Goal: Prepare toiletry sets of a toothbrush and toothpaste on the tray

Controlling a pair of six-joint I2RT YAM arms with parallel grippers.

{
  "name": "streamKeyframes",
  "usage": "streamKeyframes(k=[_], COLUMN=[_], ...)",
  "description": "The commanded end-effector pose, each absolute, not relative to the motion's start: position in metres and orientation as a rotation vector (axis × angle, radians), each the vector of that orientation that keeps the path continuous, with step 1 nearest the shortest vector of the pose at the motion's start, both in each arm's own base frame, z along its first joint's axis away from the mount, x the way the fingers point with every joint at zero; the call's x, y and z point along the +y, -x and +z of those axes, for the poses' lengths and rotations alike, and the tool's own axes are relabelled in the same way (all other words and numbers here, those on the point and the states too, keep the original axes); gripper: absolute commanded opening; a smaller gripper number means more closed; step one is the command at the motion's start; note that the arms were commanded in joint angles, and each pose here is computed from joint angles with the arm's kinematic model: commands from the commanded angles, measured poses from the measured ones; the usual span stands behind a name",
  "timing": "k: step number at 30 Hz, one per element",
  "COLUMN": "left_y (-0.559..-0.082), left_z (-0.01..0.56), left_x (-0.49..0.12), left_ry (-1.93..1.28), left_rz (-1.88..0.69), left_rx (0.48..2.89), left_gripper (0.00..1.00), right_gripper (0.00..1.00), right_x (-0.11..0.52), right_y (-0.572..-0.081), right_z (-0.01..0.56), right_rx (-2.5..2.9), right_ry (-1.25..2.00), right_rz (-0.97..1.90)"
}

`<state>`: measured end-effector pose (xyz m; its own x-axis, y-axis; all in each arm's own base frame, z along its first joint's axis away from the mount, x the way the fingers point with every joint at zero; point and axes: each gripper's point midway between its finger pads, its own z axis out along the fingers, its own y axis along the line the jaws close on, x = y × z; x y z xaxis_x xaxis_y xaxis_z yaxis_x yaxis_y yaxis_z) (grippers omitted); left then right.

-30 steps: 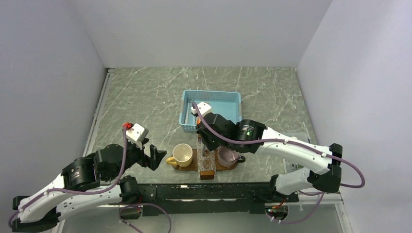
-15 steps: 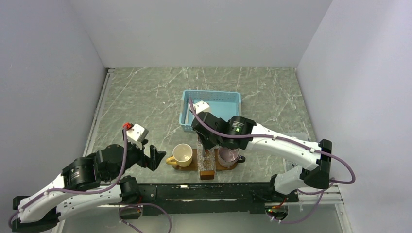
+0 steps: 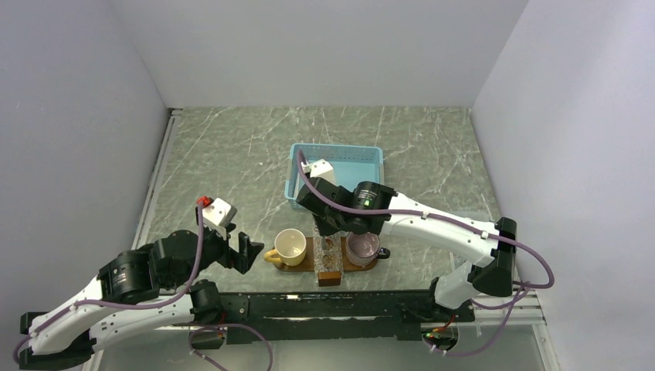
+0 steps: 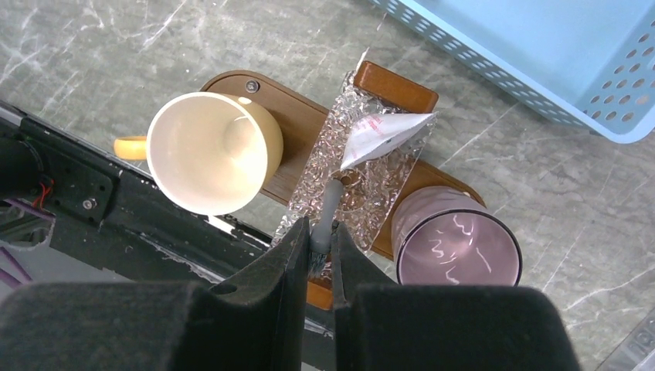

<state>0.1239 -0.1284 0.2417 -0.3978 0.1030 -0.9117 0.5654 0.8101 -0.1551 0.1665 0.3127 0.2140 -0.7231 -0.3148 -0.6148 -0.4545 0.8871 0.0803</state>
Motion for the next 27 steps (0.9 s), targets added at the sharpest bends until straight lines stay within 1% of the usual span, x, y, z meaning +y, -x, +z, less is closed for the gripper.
streamKeyframes(k=[1, 8, 14, 27], left_y=[-0.121, -0.121, -0.120, -0.119], left_z=[0.250, 0.249, 0.250, 0.251], left_x=[-0.130, -0.130, -0.130, -0.128], left_ry=[-0.476, -0.474, -0.475, -0.469], left_rz=[-0.602, -0.605, -0.613, -0.618], left_rx=[1.917, 1.918, 1.913, 1.909], left_gripper=[0.99, 0.99, 0.99, 0.99], right_gripper=[0.00, 0.00, 0.00, 0.00], right_x=[0.312, 0.310, 0.315, 0.303], right_y=[-0.170, -0.170, -0.169, -0.176], right_z=[0.232, 0.231, 0.227, 0.223], right_rx=[2.413, 2.401, 2.397, 2.384], right_ry=[0.462, 0.446, 0.442, 0.400], right_rz=[0.326, 0.248, 0.252, 0.150])
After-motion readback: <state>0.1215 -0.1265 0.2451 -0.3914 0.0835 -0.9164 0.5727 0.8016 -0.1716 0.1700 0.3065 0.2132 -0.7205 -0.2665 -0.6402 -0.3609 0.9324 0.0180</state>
